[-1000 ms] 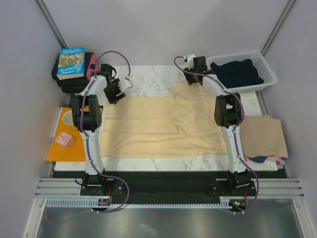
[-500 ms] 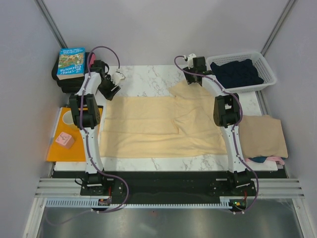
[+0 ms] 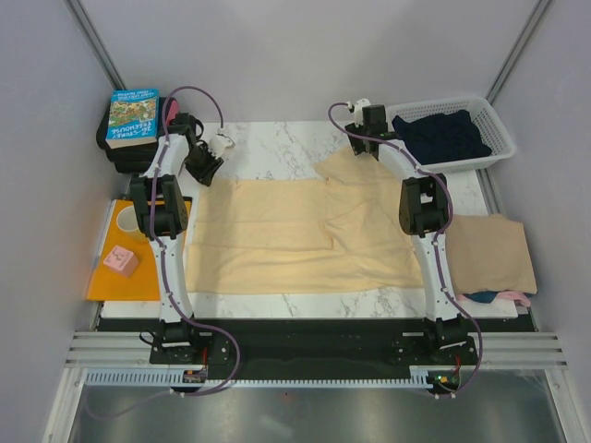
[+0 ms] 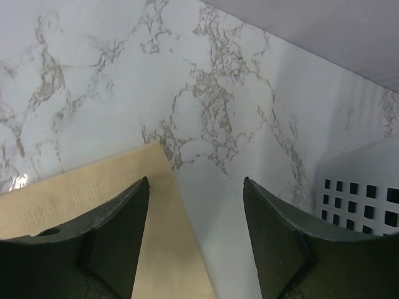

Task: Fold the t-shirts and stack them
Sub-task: Grap the side of the flattened tshirt furthest away from the robot with both arms

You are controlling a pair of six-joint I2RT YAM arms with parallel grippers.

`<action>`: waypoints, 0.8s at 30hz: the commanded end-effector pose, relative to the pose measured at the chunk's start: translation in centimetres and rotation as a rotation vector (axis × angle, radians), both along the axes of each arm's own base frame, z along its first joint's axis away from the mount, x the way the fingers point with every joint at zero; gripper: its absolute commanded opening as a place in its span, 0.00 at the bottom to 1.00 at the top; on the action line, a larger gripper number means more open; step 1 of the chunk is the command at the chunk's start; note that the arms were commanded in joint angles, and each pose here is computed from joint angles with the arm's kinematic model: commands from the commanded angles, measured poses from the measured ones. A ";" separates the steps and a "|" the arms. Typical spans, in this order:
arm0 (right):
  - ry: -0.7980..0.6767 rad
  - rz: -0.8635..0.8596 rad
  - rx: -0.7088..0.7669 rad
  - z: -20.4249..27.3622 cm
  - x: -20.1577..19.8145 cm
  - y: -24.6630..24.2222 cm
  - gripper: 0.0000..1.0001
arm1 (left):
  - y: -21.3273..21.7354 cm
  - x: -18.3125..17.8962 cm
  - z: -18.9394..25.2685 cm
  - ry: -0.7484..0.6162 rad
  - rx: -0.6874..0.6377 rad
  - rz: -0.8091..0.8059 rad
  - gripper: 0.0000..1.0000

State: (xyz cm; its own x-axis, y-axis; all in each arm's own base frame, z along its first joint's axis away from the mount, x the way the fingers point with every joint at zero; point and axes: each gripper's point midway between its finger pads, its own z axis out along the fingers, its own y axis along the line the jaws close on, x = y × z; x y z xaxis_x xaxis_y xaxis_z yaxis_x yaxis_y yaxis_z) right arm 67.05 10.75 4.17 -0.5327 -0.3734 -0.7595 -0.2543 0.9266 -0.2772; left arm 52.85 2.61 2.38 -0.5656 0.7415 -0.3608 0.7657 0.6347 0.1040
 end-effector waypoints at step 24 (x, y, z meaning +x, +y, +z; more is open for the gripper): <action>0.094 0.019 0.162 -2.1 -1.4 0.9 0.67 | -1.5 -1.9 0.1 0.051 -0.063 0.008 0.02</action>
